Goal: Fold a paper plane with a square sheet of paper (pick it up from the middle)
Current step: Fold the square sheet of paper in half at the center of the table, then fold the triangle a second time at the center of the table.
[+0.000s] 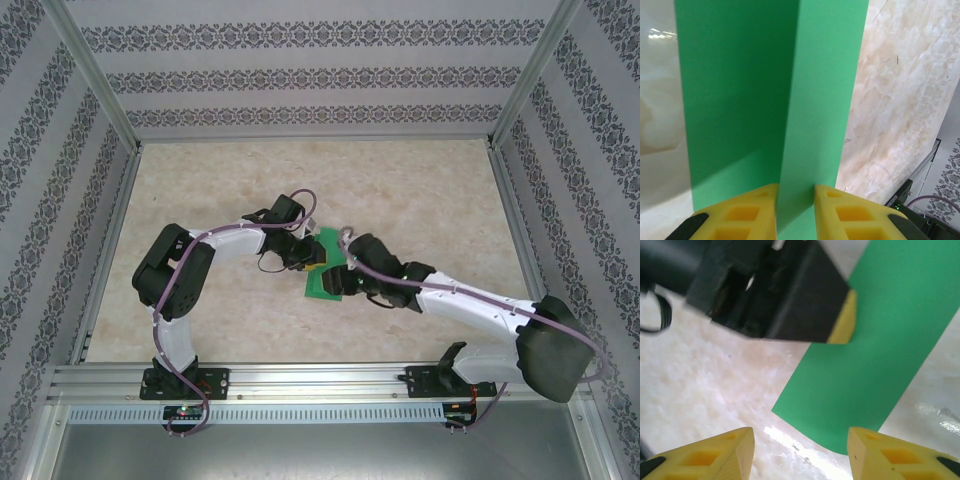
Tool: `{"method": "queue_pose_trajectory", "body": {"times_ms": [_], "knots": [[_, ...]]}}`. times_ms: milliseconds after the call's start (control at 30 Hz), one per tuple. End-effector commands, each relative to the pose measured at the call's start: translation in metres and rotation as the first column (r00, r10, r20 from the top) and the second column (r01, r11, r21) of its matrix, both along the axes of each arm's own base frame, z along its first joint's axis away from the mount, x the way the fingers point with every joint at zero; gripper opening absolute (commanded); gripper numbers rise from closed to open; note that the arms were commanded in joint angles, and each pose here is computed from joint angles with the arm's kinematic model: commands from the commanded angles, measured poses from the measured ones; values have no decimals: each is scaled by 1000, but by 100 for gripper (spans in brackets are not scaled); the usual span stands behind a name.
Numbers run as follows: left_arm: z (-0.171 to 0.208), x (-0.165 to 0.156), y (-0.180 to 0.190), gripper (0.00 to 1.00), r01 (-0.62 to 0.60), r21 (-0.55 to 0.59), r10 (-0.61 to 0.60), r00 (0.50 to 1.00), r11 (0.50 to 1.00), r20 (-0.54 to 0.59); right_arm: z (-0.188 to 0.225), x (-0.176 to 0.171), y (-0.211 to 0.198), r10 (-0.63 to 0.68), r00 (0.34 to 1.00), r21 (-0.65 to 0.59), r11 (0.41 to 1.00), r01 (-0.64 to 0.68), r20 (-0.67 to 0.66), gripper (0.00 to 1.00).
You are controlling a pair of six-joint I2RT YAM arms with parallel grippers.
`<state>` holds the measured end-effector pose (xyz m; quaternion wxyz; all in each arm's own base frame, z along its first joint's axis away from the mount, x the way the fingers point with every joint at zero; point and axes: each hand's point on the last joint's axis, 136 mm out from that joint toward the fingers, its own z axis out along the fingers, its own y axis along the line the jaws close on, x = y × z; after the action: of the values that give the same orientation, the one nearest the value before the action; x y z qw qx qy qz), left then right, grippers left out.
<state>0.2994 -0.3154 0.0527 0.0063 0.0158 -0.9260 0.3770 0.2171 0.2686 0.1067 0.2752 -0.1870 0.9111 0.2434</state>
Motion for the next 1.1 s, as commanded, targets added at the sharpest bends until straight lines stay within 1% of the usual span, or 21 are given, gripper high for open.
{"method": "queue_pose_trajectory", "body": {"times_ms": [0, 33, 100, 167, 233, 300, 367, 467, 600, 700, 833, 900, 933, 1067], "knots": [[19, 7, -15, 25, 7, -54, -5, 999, 998, 38, 4, 10, -10, 69, 963, -216, 976, -11, 262, 58], [20, 8, -16, 25, 8, -56, -6, 999, 998, 41, 6, 7, -3, 105, 950, -230, 972, -36, 295, 60], [21, 7, -16, 25, 11, -56, -8, 999, 998, 41, 5, 4, 4, 140, 931, -270, 962, -47, 338, 62], [23, 8, -17, 26, 10, -58, -7, 999, 998, 44, 0, 3, 11, 177, 919, -310, 949, -64, 353, 66], [25, 8, -17, 30, 11, -63, -9, 999, 998, 47, -7, 0, 18, 228, 907, -354, 930, -96, 353, 68], [30, 8, -18, 32, 15, -70, -11, 998, 997, 59, -12, 2, 17, 223, 901, -395, 916, -65, 371, 68], [32, 8, -17, 33, 17, -71, -12, 998, 997, 68, -11, 3, 15, 189, 904, -372, 927, -35, 385, 68], [34, 9, -18, 34, 20, -79, -14, 998, 997, 69, -3, -2, 12, 149, 898, -275, 961, -33, 414, 68], [38, 9, -21, 34, 27, -103, -20, 997, 994, 73, -2, -9, -6, 125, 886, -239, 971, -16, 446, 69], [42, 8, -23, 35, 32, -114, -23, 997, 993, 80, 0, -16, -12, 135, 874, -194, 980, -47, 467, 69], [46, 9, -22, 37, 30, -124, -18, 996, 992, 90, -1, -19, -21, 136, 871, -205, 978, -42, 472, 70], [48, 9, -20, 43, 21, -126, -8, 995, 992, 100, -1, -19, -22, 142, 870, -215, 976, -43, 471, 70], [49, 9, -20, 45, 17, -130, -3, 995, 991, 104, -2, -19, -23, 142, 871, -214, 976, -43, 470, 70], [52, 8, -20, 46, 18, -138, -3, 994, 990, 107, 3, -18, -19, 126, 868, -185, 982, -40, 480, 69]]}}
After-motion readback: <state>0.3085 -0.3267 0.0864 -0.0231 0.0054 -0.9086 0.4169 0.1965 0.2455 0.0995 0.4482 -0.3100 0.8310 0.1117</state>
